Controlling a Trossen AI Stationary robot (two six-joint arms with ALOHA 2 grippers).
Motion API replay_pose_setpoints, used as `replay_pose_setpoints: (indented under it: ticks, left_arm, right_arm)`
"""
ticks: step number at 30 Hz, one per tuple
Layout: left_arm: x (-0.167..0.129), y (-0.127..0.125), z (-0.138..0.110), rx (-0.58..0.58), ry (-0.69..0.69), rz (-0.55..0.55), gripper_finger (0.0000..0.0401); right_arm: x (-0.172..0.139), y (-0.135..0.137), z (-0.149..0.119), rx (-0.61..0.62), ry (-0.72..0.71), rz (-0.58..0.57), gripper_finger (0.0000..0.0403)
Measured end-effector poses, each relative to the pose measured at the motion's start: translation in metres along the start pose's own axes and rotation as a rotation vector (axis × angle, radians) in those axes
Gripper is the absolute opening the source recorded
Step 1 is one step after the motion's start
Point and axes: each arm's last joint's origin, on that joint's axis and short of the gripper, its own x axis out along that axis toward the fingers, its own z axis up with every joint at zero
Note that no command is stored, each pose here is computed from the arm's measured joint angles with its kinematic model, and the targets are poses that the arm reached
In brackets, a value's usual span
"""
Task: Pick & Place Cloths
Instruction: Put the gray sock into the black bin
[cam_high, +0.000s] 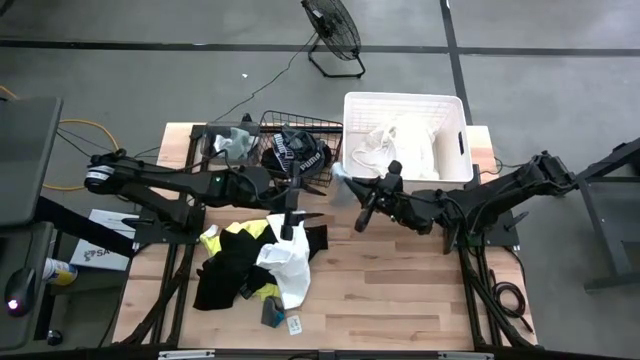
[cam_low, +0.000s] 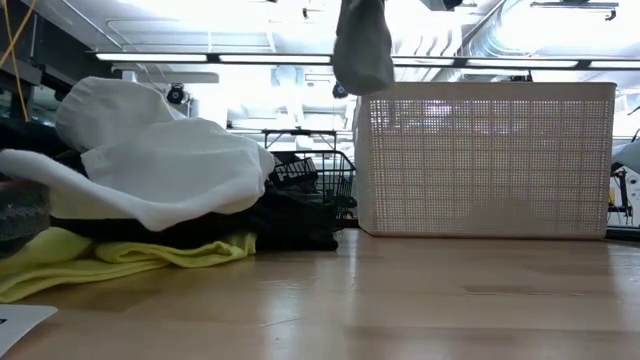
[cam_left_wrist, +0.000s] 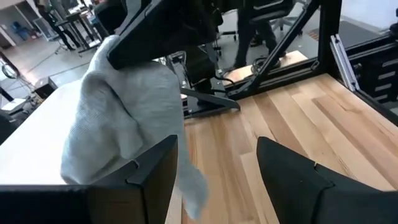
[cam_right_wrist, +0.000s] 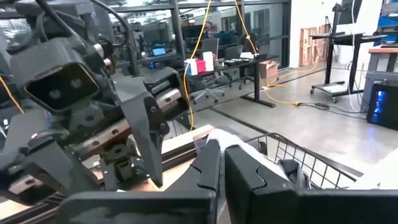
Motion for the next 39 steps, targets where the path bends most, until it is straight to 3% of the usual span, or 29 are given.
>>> replay_pose_setpoints:
  ticks: [5,11,15,20,29,36,39]
  left_arm:
    - [0.003,-0.001,-0.003,-0.002,0.024,0.009,0.0238]
    - [0.007,-0.001,-0.005,0.005,0.03,0.02,0.032]
    - [0.012,0.002,-0.006,0.05,0.048,0.167,0.0346]
    - [0.018,0.007,-0.011,0.1,0.083,0.257,0.0349]
    - [0.028,0.01,-0.017,0.114,0.089,0.27,0.0349]
    - [0.029,0.011,-0.016,0.113,0.083,0.297,0.0349]
    - [0.028,0.013,-0.017,0.114,0.117,0.365,0.0349]
  right_arm:
    - [0.0,0.0,0.0,-0.006,-0.001,-0.002,0.0003]
    - [0.005,-0.005,0.001,-0.004,-0.004,-0.017,0.0003]
    - [0.007,-0.006,0.001,0.0,-0.001,-0.002,0.0003]
    - [0.009,-0.008,0.001,0.001,-0.001,0.001,0.0003]
    - [0.021,-0.016,-0.003,0.032,0.003,-0.039,0.0003]
    - [0.032,-0.011,-0.013,0.076,0.03,0.078,0.0003]
    - [0.031,-0.008,-0.014,0.091,0.039,0.108,0.0003]
